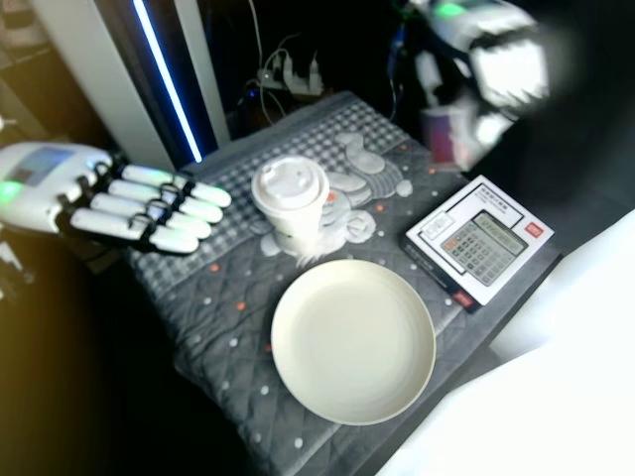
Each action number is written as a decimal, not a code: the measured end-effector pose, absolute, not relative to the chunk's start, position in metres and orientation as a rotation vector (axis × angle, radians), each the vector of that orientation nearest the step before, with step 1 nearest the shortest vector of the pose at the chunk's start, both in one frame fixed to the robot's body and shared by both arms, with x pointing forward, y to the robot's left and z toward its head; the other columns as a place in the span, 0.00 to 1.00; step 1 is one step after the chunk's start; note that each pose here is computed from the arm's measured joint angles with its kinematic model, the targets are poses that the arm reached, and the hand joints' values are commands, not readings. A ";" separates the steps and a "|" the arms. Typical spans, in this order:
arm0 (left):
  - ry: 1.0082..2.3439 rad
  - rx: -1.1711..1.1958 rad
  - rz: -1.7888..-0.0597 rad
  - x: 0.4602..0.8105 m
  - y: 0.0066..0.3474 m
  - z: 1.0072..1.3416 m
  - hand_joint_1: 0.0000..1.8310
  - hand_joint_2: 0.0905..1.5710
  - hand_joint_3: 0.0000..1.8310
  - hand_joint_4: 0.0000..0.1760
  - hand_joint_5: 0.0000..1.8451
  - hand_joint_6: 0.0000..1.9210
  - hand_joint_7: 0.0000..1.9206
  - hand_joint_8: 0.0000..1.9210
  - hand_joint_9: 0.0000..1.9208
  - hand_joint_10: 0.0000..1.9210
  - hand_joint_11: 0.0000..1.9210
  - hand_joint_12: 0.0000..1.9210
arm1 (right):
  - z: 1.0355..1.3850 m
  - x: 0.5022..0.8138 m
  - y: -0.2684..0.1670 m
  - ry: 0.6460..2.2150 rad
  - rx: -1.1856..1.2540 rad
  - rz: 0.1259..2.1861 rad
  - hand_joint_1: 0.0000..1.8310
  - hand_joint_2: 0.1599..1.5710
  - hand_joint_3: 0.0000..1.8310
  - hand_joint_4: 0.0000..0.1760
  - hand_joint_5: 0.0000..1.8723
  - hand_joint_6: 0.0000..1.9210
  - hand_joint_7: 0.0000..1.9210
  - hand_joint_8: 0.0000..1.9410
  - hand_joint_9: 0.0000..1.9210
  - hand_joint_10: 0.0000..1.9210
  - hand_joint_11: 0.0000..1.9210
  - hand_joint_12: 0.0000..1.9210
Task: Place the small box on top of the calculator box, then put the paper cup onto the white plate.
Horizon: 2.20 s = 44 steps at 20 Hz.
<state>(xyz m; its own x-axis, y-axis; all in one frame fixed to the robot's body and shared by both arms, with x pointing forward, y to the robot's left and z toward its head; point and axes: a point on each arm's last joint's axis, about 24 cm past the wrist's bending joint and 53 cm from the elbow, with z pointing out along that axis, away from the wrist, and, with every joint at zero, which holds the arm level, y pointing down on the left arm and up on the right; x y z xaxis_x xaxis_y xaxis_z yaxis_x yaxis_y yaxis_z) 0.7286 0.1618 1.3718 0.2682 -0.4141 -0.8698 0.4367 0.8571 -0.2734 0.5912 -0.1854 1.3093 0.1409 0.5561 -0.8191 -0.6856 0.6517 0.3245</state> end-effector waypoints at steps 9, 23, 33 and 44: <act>1.387 -0.035 -0.491 0.778 0.162 1.320 0.62 0.80 0.00 0.00 0.41 0.65 0.32 0.84 0.22 0.82 0.18 1.00 | 1.300 0.593 -0.177 1.144 -0.148 0.916 0.34 0.76 0.01 0.00 0.00 0.00 0.00 0.00 0.01 0.01 0.00 0.00; 1.316 0.045 -0.512 0.748 0.156 1.334 0.37 0.55 0.00 1.00 0.00 0.00 0.00 0.00 0.00 0.00 0.00 0.00 | 1.298 0.595 -0.177 1.151 -0.143 0.920 0.37 0.76 0.00 0.00 0.00 0.00 0.00 0.00 0.01 0.01 0.00 0.00; 1.161 0.190 -0.561 0.635 0.176 1.312 0.41 0.76 0.01 1.00 0.00 0.00 0.00 0.00 0.00 0.00 0.00 0.00 | 1.311 0.587 -0.183 1.119 -0.151 0.918 0.42 0.75 0.00 0.00 0.00 0.00 0.00 0.00 0.00 0.00 0.01 0.01; 1.190 0.131 -0.619 0.621 0.185 1.283 0.37 0.74 0.00 1.00 0.00 0.00 0.00 0.00 0.00 0.00 0.00 0.00 | 1.333 0.587 -0.173 1.034 -0.173 0.988 0.42 0.63 0.00 0.81 0.00 0.00 0.00 0.00 0.01 0.00 0.00 1.00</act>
